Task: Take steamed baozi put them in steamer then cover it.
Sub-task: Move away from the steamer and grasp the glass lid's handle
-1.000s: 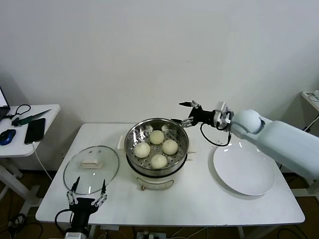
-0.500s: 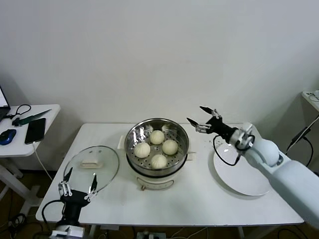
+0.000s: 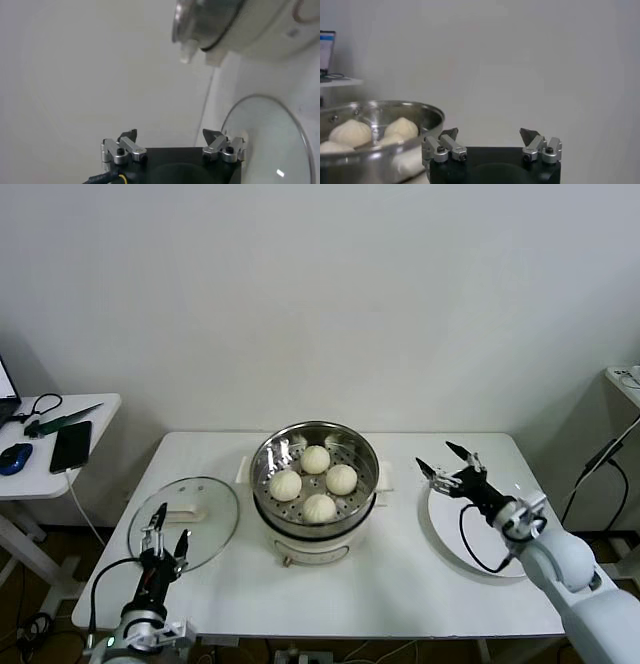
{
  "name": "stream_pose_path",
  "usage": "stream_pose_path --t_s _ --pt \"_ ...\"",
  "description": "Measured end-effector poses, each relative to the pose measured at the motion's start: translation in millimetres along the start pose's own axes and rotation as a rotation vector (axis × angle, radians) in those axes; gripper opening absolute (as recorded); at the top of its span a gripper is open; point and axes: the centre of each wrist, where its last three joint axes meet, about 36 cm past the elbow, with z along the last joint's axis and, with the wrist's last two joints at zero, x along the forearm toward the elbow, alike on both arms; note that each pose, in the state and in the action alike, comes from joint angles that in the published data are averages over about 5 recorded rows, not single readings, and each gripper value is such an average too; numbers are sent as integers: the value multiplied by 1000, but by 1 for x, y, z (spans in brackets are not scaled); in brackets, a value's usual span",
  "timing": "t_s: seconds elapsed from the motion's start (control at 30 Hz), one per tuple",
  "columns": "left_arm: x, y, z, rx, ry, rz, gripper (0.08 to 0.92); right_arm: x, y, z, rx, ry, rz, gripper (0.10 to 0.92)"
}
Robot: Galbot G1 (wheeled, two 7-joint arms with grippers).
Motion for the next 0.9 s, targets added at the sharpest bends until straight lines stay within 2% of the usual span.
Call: stream_pose_path --t_s 0.43,0.9 --pt "-60 -49 24 -193 31 47 823 34 6 40 -39 62 87 823" --pt "-117 -77 44 -279 44 6 823 40 15 62 -43 86 106 823"
